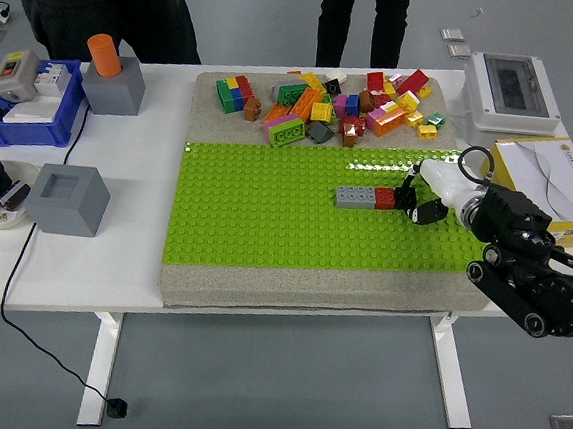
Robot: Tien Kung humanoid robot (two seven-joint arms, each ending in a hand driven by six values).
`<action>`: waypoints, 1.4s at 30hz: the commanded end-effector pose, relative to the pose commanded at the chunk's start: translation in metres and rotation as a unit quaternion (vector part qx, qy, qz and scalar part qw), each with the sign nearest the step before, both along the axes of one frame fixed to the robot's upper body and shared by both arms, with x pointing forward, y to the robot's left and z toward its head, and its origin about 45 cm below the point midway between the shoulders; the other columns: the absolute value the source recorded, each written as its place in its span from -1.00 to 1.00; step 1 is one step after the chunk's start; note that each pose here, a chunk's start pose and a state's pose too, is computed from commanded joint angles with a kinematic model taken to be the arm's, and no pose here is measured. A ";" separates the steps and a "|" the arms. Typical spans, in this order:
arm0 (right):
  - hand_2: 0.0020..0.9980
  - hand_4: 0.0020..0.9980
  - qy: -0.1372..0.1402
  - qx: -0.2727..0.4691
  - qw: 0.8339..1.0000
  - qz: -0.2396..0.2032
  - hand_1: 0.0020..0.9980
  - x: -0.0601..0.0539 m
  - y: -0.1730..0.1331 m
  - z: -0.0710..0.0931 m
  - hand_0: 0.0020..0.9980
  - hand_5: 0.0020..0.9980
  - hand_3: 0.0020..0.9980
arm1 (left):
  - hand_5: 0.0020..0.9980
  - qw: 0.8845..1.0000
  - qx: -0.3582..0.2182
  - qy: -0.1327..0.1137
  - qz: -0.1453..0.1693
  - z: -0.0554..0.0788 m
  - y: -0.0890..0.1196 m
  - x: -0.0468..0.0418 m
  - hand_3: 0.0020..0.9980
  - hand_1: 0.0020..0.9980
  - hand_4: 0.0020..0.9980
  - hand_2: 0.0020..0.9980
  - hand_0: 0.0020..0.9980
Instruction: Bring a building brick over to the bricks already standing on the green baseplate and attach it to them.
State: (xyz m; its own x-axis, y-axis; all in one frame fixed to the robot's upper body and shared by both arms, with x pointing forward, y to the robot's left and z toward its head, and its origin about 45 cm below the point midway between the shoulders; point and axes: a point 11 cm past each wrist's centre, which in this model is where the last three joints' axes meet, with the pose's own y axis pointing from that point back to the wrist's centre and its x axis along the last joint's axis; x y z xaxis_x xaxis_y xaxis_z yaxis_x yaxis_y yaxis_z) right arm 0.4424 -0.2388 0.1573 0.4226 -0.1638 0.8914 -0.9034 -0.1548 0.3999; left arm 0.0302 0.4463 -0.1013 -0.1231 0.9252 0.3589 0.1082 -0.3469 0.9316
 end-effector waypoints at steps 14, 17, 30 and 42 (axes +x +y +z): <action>0.78 0.32 -0.001 0.003 1.000 0.004 0.61 0.000 0.004 0.000 0.36 -0.74 0.38 | 0.50 1.000 0.000 0.000 0.000 0.000 0.001 0.0007 0.11 0.52 1.00 0.40 0.55; 0.78 0.32 -0.001 0.004 1.000 0.005 0.61 0.000 0.005 0.000 0.36 -0.74 0.38 | 0.50 1.000 0.000 0.000 0.000 0.000 0.000 0.0007 0.11 0.52 1.00 0.40 0.55; 0.79 0.33 -0.004 0.021 1.000 0.009 0.63 -0.003 0.006 0.006 0.36 -0.76 0.40 | 0.50 1.000 -0.002 -0.001 0.001 0.000 -0.001 -0.0002 0.10 0.52 1.00 0.40 0.55; 0.79 0.61 -0.062 -0.017 0.997 0.046 0.64 -0.015 -0.004 0.036 0.39 -0.34 0.33 | 0.50 1.000 -0.003 0.000 0.006 -0.001 -0.002 -0.0043 0.10 0.52 1.00 0.40 0.55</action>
